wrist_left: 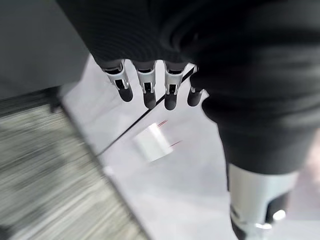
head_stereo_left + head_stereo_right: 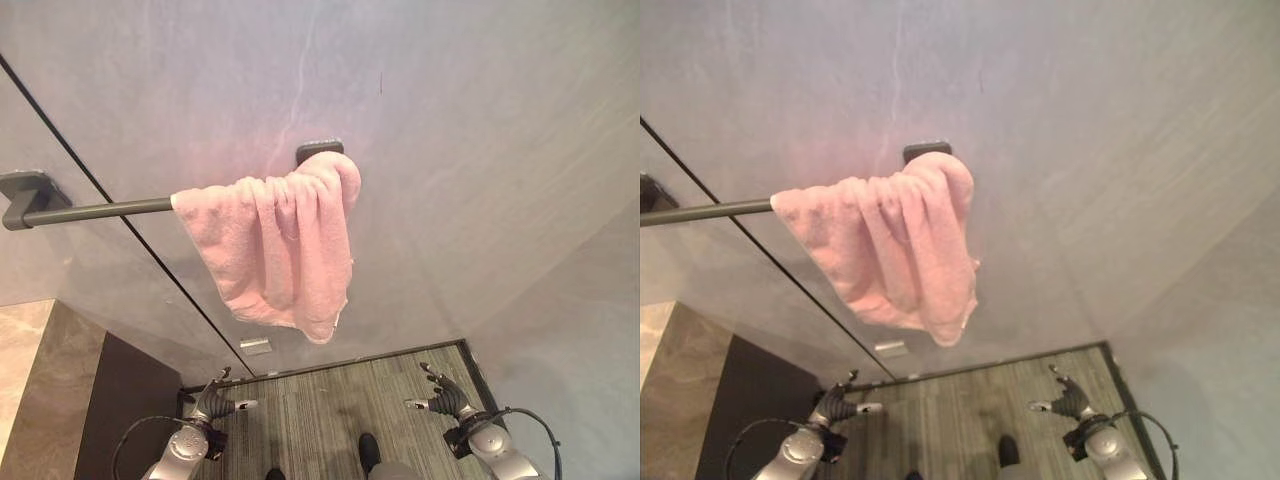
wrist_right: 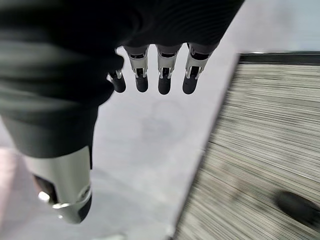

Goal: Put brush and paste in cup on sink, flatten towel.

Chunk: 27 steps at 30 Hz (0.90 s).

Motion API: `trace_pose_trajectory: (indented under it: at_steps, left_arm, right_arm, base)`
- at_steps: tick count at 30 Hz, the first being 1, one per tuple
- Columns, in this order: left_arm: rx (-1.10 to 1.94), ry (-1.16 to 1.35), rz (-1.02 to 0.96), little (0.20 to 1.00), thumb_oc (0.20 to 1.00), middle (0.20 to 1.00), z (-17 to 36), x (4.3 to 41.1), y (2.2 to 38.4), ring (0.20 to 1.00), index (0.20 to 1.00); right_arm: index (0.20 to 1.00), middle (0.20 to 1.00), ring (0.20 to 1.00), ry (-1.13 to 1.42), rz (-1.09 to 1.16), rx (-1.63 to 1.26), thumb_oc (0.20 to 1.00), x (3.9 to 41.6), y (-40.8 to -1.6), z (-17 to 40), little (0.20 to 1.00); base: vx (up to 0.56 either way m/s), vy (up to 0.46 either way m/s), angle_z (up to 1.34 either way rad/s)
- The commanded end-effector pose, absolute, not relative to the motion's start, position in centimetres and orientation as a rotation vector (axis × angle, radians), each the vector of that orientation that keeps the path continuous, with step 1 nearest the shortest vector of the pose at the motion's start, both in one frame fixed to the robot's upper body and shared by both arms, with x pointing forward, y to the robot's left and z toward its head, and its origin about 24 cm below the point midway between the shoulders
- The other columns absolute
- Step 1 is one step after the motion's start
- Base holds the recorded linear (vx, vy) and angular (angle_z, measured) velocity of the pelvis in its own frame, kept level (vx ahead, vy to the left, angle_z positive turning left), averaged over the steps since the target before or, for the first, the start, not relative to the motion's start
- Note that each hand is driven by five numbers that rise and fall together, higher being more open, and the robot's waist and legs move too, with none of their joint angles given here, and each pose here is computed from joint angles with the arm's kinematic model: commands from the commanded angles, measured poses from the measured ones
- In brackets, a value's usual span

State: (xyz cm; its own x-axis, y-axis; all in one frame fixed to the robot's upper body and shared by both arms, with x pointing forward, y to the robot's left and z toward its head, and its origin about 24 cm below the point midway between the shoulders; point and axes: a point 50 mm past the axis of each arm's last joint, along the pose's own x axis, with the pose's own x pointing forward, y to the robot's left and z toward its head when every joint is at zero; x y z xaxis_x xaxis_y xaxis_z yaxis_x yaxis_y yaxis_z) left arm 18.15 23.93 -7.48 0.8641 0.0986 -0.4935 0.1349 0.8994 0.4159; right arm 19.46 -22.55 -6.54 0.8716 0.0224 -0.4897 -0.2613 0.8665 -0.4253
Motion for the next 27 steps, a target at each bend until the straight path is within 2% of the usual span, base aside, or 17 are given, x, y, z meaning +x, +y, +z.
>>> trace_pose_trajectory:
  at_steps: [1,7,12,16,20,27]
  left_arm:
    - [0.513,0.426,-0.049,1.000,1.000,1.000,-5.1,19.6,25.6,1.000,1.000]
    - [0.641,0.270,-0.118,1.000,1.000,1.000,1.5,19.1,29.6,1.000,1.000]
    - [0.625,0.046,-0.035,1.000,1.000,1.000,7.2,21.3,30.6,1.000,1.000]
    - [0.493,-0.155,-0.060,1.000,1.000,1.000,11.2,26.0,28.2,1.000,1.000]
    - [0.445,-0.225,-0.137,1.000,1.000,1.000,13.1,28.9,25.6,1.000,1.000]
    - [0.437,-0.327,-0.226,1.000,1.000,1.000,15.7,31.7,21.8,1.000,1.000]
  right_arm:
    - [1.000,1.000,1.000,0.377,0.100,-0.472,1.000,20.7,-23.9,-4.2,1.000]
    - [1.000,1.000,1.000,0.214,0.097,-0.478,1.000,21.2,-25.9,0.3,1.000]
    - [1.000,1.000,1.000,0.044,0.183,-0.424,1.000,23.8,-24.1,4.3,1.000]
    - [1.000,1.000,1.000,-0.103,0.302,-0.352,1.000,28.6,-20.7,8.9,1.000]
    - [1.000,1.000,1.000,-0.154,0.353,-0.356,1.000,30.8,-18.5,10.9,1.000]
    - [1.000,1.000,1.000,-0.232,0.391,-0.386,1.000,32.8,-16.0,13.5,1.000]
  base:
    - [-0.02,-0.015,0.23]
    - [0.00,-0.004,0.04]
    - [0.00,0.008,0.20]
    - [-0.04,0.019,0.15]
    - [-0.06,0.017,-0.01]
    - [-0.05,0.012,0.00]
